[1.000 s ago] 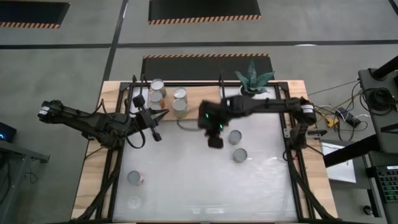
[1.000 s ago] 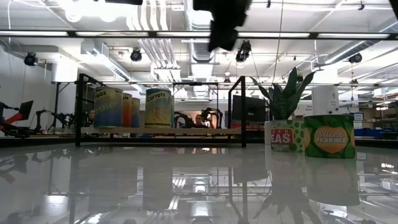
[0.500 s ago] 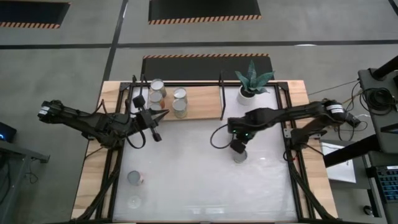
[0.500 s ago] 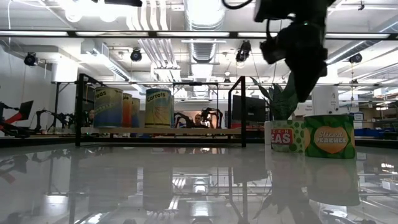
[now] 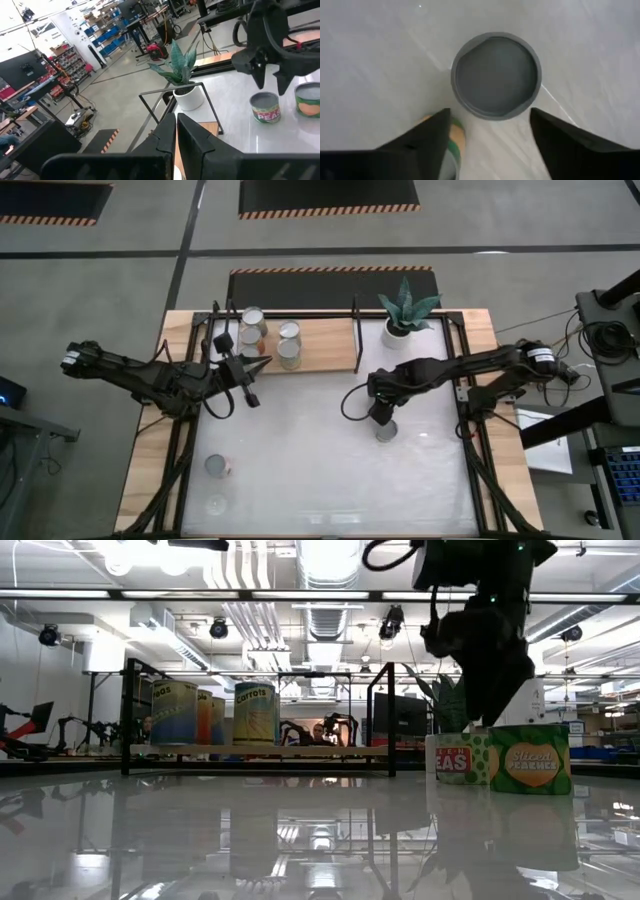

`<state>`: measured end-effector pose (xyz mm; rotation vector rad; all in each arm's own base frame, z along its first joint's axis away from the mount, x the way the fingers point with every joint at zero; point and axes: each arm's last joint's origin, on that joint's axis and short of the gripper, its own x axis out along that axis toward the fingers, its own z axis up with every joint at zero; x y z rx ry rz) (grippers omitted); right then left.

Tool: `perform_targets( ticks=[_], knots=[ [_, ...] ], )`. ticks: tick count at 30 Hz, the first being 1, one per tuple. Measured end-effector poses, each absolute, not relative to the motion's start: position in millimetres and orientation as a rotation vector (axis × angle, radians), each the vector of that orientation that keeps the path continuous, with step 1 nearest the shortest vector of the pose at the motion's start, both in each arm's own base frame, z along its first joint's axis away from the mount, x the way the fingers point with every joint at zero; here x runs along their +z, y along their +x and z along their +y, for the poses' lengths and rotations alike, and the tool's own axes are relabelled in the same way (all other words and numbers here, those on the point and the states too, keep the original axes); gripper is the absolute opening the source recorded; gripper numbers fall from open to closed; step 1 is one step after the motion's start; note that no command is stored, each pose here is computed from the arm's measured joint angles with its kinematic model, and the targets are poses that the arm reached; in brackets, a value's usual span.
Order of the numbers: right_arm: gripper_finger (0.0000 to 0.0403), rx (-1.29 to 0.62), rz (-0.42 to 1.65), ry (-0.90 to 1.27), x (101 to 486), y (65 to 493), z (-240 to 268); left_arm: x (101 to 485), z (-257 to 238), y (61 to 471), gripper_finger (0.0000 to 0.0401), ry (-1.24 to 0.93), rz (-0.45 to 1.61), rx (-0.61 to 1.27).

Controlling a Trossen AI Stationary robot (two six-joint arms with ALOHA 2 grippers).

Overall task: Pick and place cans onto a shelf
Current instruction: Put the small canned peas on the shelf

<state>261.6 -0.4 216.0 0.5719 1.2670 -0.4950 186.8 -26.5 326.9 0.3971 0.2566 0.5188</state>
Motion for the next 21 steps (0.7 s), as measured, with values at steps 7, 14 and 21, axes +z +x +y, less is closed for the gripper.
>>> perform_targets(
  ticks=[7, 14, 21],
  knots=[
    [0.0348, -0.512, 1.325, 0.550, 202.0, 268.5, -0.5, 326.9, -26.6, 186.9, 0.0000, 0.397, 0.256, 0.518],
    [0.0364, -0.536, 1.330, 0.541, 184.9, 280.3, -2.5, 327.0, -26.5, 186.8, 0.0000, 0.397, 0.256, 0.518],
    [0.0342, -0.583, 1.306, 0.597, 175.7, 287.6, -5.1, 327.0, -26.5, 186.8, 0.0000, 0.397, 0.256, 0.519]
  ],
)
